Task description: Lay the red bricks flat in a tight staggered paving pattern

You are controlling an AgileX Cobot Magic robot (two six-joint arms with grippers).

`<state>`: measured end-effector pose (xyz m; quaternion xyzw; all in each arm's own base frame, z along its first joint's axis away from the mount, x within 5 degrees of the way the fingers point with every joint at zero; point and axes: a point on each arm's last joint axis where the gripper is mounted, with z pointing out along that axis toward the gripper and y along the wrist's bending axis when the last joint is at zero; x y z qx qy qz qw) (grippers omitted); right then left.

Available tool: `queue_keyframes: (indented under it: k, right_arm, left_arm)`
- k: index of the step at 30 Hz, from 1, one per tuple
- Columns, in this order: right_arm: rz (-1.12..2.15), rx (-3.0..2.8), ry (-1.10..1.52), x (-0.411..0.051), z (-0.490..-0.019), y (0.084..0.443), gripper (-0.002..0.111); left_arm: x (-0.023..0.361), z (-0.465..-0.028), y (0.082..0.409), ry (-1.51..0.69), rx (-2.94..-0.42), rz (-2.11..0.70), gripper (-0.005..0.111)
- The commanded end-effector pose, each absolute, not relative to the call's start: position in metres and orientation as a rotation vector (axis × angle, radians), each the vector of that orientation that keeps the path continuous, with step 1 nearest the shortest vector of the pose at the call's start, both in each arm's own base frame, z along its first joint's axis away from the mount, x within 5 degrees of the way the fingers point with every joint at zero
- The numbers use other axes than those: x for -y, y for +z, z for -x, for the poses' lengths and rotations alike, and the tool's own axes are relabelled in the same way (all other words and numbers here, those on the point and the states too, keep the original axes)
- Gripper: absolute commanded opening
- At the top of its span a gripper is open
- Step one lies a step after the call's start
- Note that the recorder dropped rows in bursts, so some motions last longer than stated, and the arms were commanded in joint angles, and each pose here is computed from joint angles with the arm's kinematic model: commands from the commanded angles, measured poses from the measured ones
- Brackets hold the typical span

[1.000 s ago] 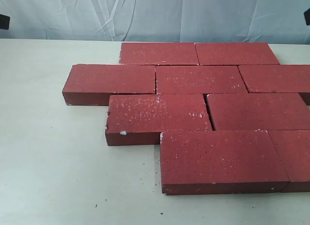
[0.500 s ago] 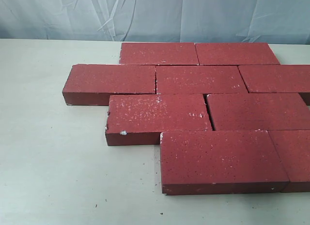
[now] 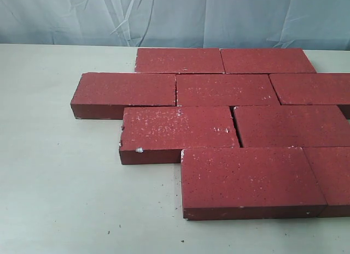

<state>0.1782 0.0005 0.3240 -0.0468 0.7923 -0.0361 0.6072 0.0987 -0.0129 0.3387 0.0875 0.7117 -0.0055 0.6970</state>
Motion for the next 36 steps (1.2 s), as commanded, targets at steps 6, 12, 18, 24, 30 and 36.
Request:
queue_keyframes:
  k: [6,12,18,24,30,36]
  right_arm:
    - [0.069,-1.765,-0.058,0.0,-0.165,0.328,-0.001]
    - [0.068,-1.76,-0.058,0.0,-0.165,0.329,-0.001]
    - [0.068,-1.76,-0.058,0.0,-0.165,0.329,-0.001]
    - [0.068,-1.76,-0.058,0.0,-0.165,0.329,-0.001]
    - [0.068,-1.756,-0.058,0.0,-0.165,0.329,-0.001]
    - [0.068,-1.756,-0.058,0.0,-0.165,0.329,-0.001]
  left_arm:
    - [0.009,-0.061,0.327,-0.059,-1.569,-0.167,0.0]
    - [0.007,-0.055,0.328,-0.006,-1.542,-0.192,0.0]
    - [0.007,-0.055,0.328,-0.004,-1.542,-0.193,0.0]
    - [0.007,-0.055,0.328,0.003,-1.541,-0.197,0.0]
    - [0.007,-0.055,0.328,0.0,-1.544,-0.196,0.0]
    - [0.006,-0.048,0.308,0.019,-1.517,-0.205,0.0]
